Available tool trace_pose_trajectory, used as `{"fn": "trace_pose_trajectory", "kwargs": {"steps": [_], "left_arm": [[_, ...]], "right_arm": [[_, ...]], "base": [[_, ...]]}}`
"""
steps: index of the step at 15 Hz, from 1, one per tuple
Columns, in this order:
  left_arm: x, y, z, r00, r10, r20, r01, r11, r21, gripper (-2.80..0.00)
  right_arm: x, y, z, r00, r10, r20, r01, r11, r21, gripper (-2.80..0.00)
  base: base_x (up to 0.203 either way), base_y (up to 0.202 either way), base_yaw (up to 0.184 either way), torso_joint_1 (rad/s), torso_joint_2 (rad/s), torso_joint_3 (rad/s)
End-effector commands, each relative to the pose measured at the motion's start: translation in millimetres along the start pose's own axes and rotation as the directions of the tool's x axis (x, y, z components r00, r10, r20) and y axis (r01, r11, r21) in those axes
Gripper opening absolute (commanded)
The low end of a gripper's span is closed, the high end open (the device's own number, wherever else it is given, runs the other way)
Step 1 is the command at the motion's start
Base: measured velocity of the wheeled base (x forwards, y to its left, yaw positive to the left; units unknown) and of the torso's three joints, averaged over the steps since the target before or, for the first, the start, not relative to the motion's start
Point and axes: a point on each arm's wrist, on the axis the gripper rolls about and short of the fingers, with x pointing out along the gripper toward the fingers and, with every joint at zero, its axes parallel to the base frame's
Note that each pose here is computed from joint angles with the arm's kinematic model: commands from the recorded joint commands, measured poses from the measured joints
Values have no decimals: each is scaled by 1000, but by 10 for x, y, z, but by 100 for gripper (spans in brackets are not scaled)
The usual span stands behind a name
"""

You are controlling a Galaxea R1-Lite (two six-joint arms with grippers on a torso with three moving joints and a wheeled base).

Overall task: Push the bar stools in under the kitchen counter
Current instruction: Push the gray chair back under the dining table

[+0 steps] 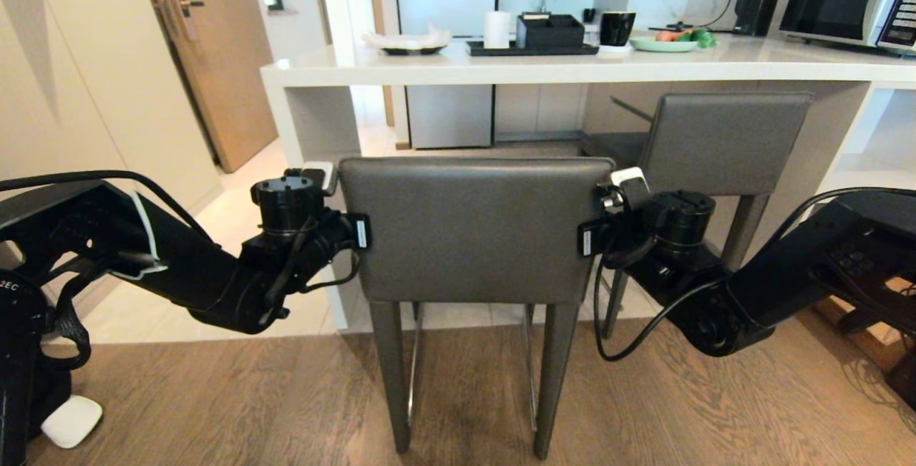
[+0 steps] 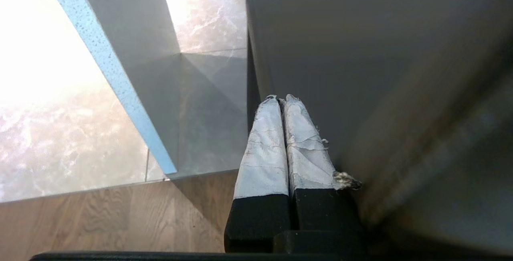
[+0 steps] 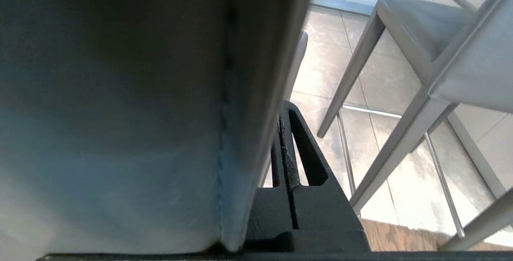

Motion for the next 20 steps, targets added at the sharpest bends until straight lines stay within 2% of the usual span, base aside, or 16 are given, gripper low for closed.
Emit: {"fn": "trace_pose_trajectory", "kwargs": {"steps": [1,5,9,12,15,20], "left_arm": [[-25,8,-49,1000,1,-22,-1,1000,0,-280],[-38,18,-117,999,2,-40,-2,1000,-1,-280],[-31,17,-98,1000,3,-16,-3,1000,-2,-280],[-20,28,-86,1000,6,-8,-6,1000,-3,-280],[-21,-7,-140,999,47,-23,-47,999,5,-280],[-35,10,-75,999,53,-4,-53,999,2,-280]], "right_arm": [[91,-64,42,999,-26,21,26,1000,3,-280],[159,-82,155,999,-35,40,35,999,-3,-280],[269,-103,236,997,-51,49,51,999,-3,-280],[263,-104,148,998,-64,22,64,998,-3,-280],[228,-119,204,997,-72,31,72,997,2,-280],[172,-138,206,997,-72,21,72,997,5,-280]], "base": [[0,0,0,0,0,0],[0,0,0,0,0,0],[0,0,0,0,0,0],[0,0,0,0,0,0],[0,0,0,0,0,0],[0,0,0,0,0,0]]}}
